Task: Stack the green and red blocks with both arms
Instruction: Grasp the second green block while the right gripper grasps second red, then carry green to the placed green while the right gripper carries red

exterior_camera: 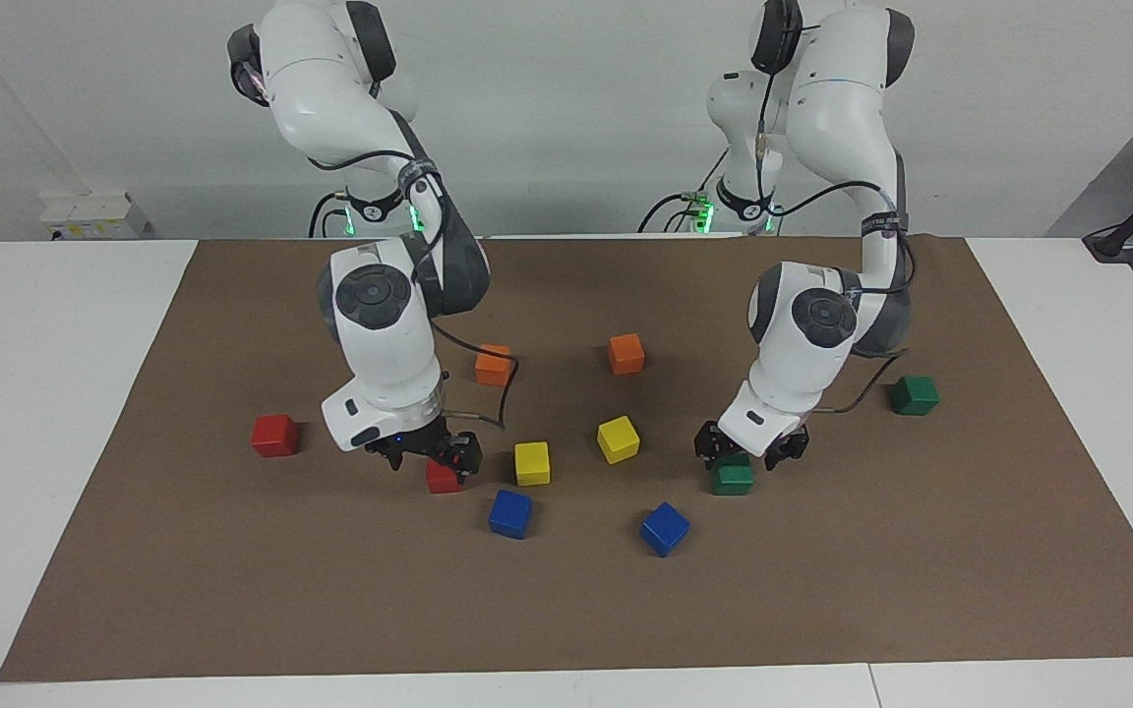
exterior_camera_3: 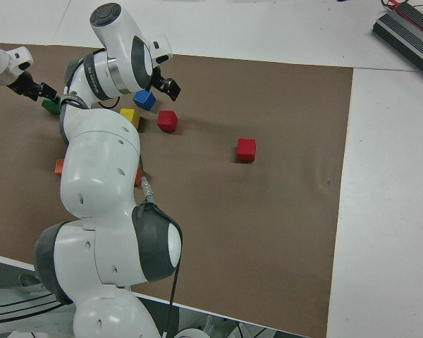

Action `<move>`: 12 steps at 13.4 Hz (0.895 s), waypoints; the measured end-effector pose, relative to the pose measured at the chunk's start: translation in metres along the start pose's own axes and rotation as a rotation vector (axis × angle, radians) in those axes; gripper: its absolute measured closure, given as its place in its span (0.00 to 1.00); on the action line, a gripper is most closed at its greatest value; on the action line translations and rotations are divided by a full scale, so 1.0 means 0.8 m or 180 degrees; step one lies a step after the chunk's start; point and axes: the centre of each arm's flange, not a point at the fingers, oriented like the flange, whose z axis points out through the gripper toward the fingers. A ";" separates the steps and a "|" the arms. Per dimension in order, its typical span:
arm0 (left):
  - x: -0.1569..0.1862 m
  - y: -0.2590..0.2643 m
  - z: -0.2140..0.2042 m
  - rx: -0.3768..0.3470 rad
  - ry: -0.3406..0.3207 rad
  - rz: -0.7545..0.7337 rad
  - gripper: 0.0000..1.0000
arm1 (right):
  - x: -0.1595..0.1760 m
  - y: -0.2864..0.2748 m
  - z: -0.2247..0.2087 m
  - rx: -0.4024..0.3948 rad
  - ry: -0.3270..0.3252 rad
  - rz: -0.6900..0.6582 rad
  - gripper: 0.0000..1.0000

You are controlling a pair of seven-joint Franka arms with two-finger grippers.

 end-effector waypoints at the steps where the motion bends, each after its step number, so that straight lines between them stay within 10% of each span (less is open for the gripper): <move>1: 0.001 -0.001 0.006 -0.0003 0.0018 -0.0002 0.00 | -0.003 0.000 0.010 -0.0004 -0.0012 -0.0007 0.00; 5: 0.000 -0.003 0.016 -0.0014 0.0086 -0.0007 0.01 | -0.020 -0.003 0.051 0.0041 0.0017 -0.0337 0.00; 9: -0.002 -0.003 0.021 0.0000 0.0101 0.0007 0.45 | -0.042 0.000 0.075 0.0077 0.0069 -0.0715 0.00; 12: 0.000 -0.012 0.020 0.0034 0.0110 -0.0010 0.45 | -0.052 0.007 0.083 0.0080 0.0084 -0.0866 0.00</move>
